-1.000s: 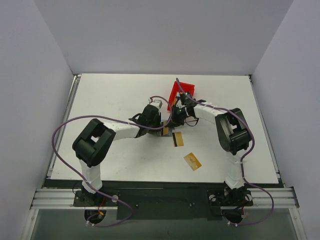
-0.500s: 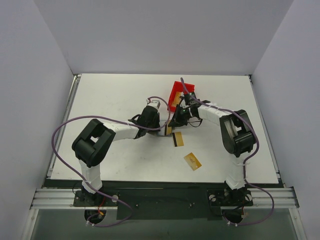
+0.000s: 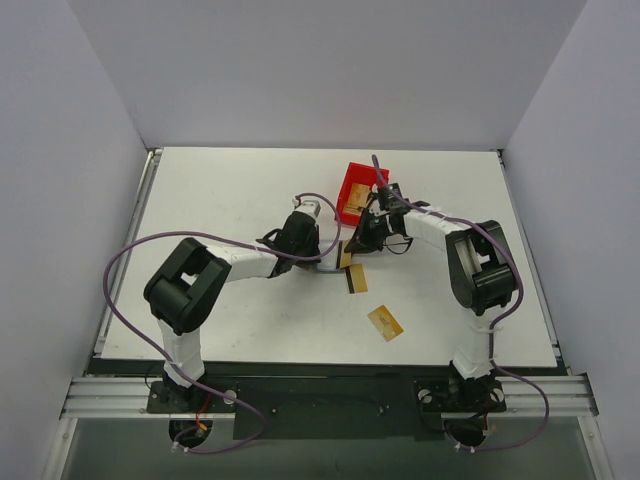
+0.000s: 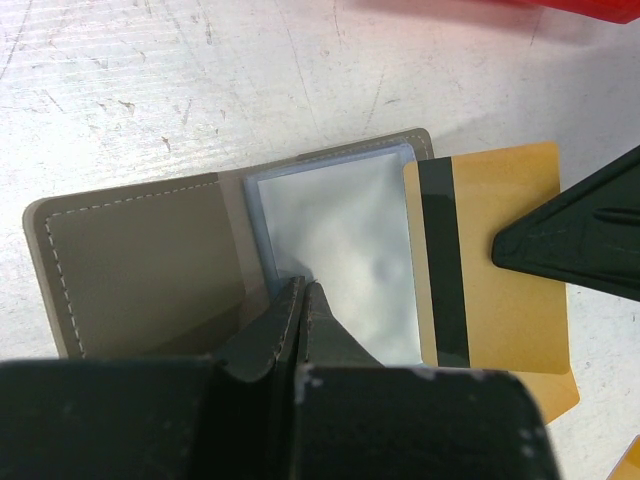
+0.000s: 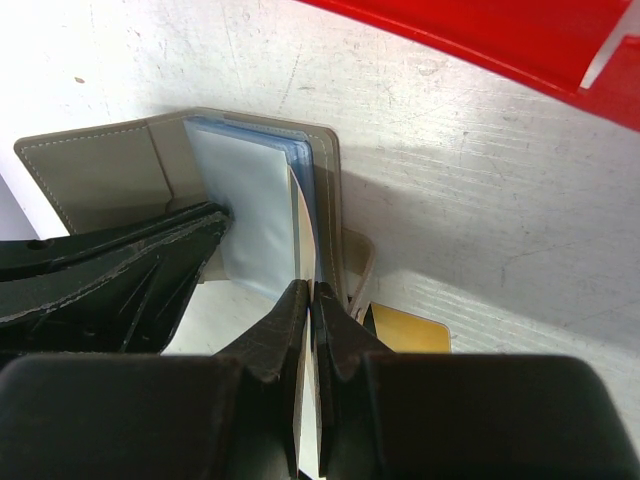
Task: Put the credit cards into the card holder
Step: Insert the credit card into the card holder.
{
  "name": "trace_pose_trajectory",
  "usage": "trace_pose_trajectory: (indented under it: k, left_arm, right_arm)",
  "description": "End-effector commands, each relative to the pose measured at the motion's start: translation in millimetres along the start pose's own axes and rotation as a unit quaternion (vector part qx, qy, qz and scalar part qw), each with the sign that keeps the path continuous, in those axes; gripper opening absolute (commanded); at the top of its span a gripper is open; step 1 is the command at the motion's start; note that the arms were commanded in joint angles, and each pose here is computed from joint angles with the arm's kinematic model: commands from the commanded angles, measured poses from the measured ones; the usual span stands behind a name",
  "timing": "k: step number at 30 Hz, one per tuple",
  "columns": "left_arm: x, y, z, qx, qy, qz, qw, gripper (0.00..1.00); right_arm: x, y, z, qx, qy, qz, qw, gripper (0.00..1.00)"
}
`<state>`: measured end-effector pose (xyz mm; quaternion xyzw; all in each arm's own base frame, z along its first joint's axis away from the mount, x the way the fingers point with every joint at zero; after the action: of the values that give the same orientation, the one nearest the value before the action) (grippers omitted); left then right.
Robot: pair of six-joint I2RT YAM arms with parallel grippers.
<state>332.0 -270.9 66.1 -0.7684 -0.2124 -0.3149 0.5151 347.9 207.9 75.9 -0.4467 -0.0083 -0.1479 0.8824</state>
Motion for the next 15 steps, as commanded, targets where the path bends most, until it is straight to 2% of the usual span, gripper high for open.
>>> trace_pose_trajectory:
  k: [1, 15]
  left_arm:
    - [-12.4, -2.2, 16.8, 0.035, 0.003, 0.021, 0.999, 0.0]
    - [-10.7, -3.1, 16.4, 0.035, 0.004, 0.018, 0.999, 0.0]
  right_arm:
    - [-5.0, -6.4, -7.6, -0.023, 0.002, 0.005, 1.0, 0.0]
    - [-4.3, -15.1, -8.5, -0.016, -0.006, 0.008, 1.0, 0.0]
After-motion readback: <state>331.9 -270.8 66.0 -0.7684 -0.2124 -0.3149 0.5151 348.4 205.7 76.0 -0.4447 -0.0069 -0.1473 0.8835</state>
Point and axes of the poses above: each gripper's point midway between its finger pads, its own y axis out along the fingers, its own z axis along the line the jaws close on, x = y × z, the point moved 6 cm from there along -y, back along the fingers, and after that the axes turned 2 degrees about y, right-handed, at the moved point
